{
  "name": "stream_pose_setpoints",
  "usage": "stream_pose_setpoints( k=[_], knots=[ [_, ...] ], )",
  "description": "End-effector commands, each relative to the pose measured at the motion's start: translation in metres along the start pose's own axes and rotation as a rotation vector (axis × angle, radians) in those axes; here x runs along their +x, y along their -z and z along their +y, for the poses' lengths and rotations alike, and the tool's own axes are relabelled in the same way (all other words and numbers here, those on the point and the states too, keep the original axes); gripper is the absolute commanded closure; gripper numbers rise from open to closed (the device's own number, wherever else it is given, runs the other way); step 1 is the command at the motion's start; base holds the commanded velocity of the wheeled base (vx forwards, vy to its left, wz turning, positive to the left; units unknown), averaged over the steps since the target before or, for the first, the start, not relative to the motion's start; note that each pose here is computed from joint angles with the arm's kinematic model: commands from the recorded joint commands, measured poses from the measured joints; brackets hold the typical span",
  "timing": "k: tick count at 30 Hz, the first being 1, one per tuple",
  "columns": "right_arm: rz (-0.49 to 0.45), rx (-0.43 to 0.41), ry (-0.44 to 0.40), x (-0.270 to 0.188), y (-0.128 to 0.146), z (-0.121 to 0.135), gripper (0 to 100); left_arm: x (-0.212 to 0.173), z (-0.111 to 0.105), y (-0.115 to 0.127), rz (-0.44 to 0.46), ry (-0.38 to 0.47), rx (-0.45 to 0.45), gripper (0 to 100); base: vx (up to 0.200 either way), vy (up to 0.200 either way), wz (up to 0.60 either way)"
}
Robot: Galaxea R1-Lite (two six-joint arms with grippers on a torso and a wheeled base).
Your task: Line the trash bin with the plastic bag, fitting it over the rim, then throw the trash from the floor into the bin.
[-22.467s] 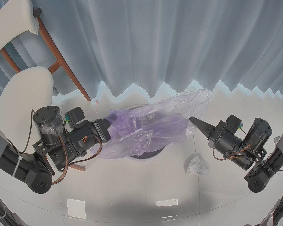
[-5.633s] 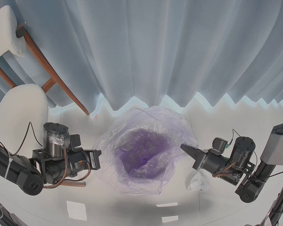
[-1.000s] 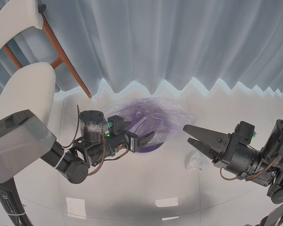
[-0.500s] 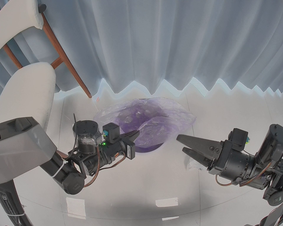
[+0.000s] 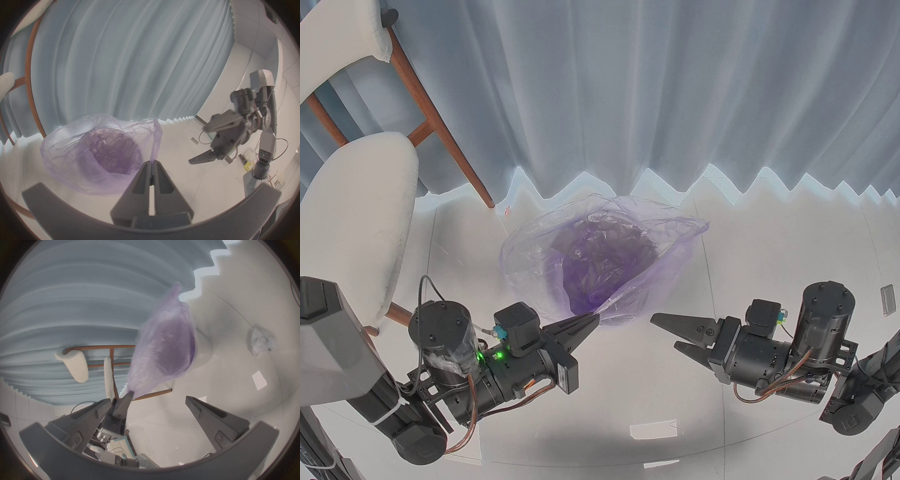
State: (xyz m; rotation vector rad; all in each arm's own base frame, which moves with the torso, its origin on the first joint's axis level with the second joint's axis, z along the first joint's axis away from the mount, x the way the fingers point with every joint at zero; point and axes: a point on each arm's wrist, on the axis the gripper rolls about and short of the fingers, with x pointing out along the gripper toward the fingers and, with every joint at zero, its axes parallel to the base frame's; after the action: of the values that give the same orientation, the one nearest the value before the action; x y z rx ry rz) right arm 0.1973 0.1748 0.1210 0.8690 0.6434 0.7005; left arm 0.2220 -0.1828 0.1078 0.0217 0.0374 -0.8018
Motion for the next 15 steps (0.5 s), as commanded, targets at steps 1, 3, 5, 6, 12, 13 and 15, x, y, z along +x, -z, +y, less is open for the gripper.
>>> stream_pose_setpoints(
  k=[1, 3, 5, 6, 12, 13, 15],
  knots=[
    [0.017, 0.075, 0.063, 0.019, 0.001, -0.018, 0, -0.007, -0.006, 0.002, 0.001, 0.017, 0.010, 100, 0.000, 0.000, 0.00],
    [0.013, 0.093, 0.074, 0.025, -0.001, -0.023, 0, -0.006, -0.006, 0.006, 0.016, 0.018, 0.011, 100, 0.000, 0.000, 0.00],
    [-0.009, 0.100, 0.084, 0.029, -0.007, -0.028, 0, -0.006, -0.006, 0.009, 0.030, 0.019, 0.010, 100, 0.000, 0.000, 0.00],
    [-0.014, 0.101, 0.084, 0.030, -0.008, -0.029, 0, -0.007, -0.006, 0.009, 0.031, 0.021, 0.010, 100, 0.000, 0.000, 0.00],
    [-0.060, 0.093, 0.039, 0.030, -0.015, -0.028, 0, -0.005, -0.008, 0.013, 0.038, 0.029, 0.015, 100, 0.000, 0.000, 0.00],
    [-0.068, 0.089, 0.026, 0.031, -0.016, -0.027, 0, -0.005, -0.010, 0.013, 0.038, 0.035, 0.020, 100, 0.000, 0.000, 0.00],
    [-0.081, 0.084, 0.007, 0.031, -0.017, -0.025, 0, -0.004, -0.011, 0.014, 0.040, 0.038, 0.033, 100, 0.000, 0.000, 0.00]
  ],
)
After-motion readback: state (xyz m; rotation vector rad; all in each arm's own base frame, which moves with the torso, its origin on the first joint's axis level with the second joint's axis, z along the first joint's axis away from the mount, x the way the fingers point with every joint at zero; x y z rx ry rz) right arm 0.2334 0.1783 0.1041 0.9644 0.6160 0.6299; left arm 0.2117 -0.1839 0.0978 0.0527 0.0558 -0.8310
